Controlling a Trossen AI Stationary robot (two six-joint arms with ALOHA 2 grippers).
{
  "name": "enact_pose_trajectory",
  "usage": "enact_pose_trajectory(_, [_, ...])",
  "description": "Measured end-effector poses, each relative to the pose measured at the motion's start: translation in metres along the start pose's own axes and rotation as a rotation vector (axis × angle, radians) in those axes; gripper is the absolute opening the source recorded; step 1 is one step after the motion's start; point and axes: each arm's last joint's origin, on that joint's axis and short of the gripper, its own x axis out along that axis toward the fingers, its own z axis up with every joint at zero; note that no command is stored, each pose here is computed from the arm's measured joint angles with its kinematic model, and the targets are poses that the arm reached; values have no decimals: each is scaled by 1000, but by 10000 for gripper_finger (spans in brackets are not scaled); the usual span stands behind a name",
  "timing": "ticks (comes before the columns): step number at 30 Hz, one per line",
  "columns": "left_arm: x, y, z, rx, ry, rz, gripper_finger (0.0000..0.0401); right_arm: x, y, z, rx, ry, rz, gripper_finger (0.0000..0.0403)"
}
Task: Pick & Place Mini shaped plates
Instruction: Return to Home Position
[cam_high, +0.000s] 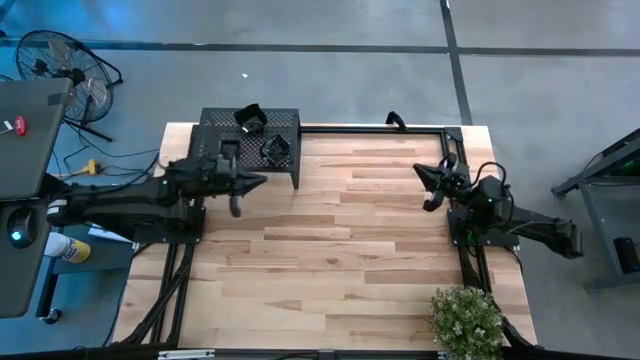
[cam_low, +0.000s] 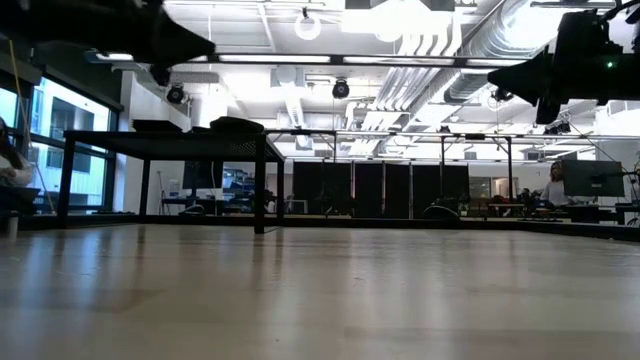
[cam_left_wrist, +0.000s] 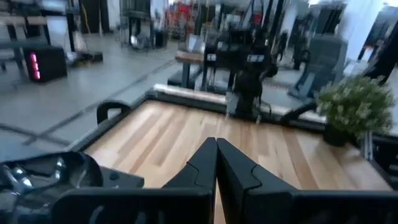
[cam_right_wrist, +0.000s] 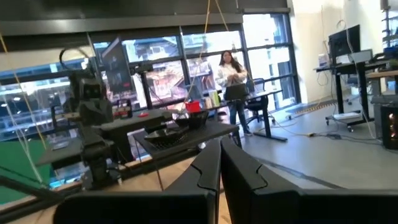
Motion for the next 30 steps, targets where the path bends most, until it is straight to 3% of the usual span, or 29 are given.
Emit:
enact_pose_trajectory(9, [-42,4,-35,-1,-105,-8,1,0,0,1,-13,-9,-14,7])
enact_pose_trajectory(16, [-51,7,-78,-34,-157,-66,1,0,0,1,-20,-8,-15,7])
enact_pose_trajectory(20, [-48,8,-83,-54,-102,-50,1,0,0,1,-21,-7,-16,7])
enact_pose_trajectory(24, [-50,9,-76,-12,-184,-4,1,0,-1,1,-21,-9,-23,7])
enact_pose_trajectory(30, [-50,11,-76,18,-186,82,1,0,-1,-2,-26,19,-34,7])
